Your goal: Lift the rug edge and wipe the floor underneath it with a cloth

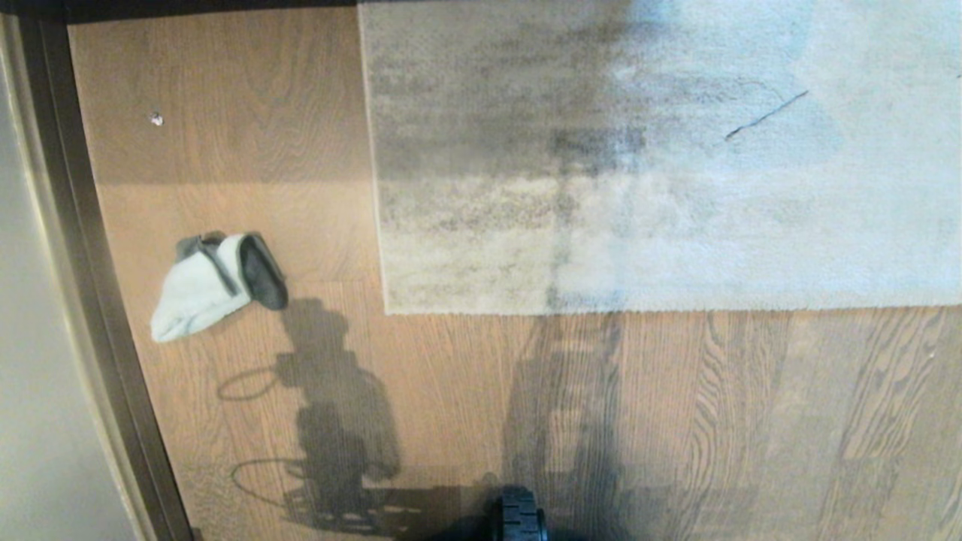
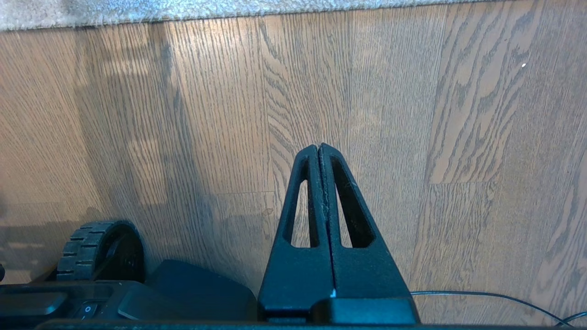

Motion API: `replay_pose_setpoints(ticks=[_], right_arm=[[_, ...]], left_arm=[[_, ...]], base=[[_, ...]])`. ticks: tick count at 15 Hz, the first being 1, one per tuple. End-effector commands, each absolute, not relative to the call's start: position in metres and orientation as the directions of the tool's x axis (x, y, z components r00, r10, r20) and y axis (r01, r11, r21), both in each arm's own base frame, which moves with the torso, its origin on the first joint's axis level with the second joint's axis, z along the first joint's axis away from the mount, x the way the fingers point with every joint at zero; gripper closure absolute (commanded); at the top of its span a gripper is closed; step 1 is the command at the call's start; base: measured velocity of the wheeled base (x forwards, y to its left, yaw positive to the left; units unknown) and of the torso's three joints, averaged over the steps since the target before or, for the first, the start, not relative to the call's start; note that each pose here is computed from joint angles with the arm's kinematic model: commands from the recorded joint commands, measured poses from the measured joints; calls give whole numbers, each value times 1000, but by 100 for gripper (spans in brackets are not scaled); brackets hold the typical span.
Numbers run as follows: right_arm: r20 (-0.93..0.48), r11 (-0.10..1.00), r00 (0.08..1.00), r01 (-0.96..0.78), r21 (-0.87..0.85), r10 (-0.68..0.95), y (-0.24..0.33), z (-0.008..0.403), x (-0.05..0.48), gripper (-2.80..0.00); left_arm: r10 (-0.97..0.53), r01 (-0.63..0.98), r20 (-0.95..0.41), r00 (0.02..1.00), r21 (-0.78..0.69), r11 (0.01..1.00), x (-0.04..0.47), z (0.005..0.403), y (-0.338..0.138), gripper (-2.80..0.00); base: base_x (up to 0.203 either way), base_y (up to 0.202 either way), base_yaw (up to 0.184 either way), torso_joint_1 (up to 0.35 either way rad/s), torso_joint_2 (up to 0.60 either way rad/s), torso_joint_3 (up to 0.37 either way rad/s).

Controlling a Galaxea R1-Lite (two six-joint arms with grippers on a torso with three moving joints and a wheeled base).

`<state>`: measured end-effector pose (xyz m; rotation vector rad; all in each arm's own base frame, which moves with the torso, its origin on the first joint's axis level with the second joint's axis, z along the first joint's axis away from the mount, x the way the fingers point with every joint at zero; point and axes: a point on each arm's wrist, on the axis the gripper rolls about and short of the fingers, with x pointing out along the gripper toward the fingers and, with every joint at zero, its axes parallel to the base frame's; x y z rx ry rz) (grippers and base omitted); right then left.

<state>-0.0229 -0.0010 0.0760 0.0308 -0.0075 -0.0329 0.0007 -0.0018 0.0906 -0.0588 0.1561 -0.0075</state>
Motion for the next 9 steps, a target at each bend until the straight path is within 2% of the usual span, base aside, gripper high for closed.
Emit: replay_pose_setpoints(ticks=[1, 2, 7, 9], right_arm=[[6, 999, 999, 32, 31, -32, -1, 76, -23, 0], [-2, 999, 999, 32, 31, -32, -1, 75, -23, 0], [6, 999, 999, 32, 31, -32, -1, 76, -23, 0], [6, 999, 999, 32, 31, -32, -1, 76, -23, 0]], left_arm=[[-63, 54, -180, 982, -53, 997, -2, 86, -1, 0], [-52, 44, -185, 981, -47, 998, -4, 83, 0, 0], [-1, 0, -15, 1000, -49, 999, -21, 77, 0, 0], [0, 0, 3, 1000, -43, 999, -23, 76, 0, 0]], base=[[0, 0, 0, 0, 0, 0], [0, 0, 0, 0, 0, 0], [0, 0, 0, 0, 0, 0], [0, 0, 0, 0, 0, 0]])
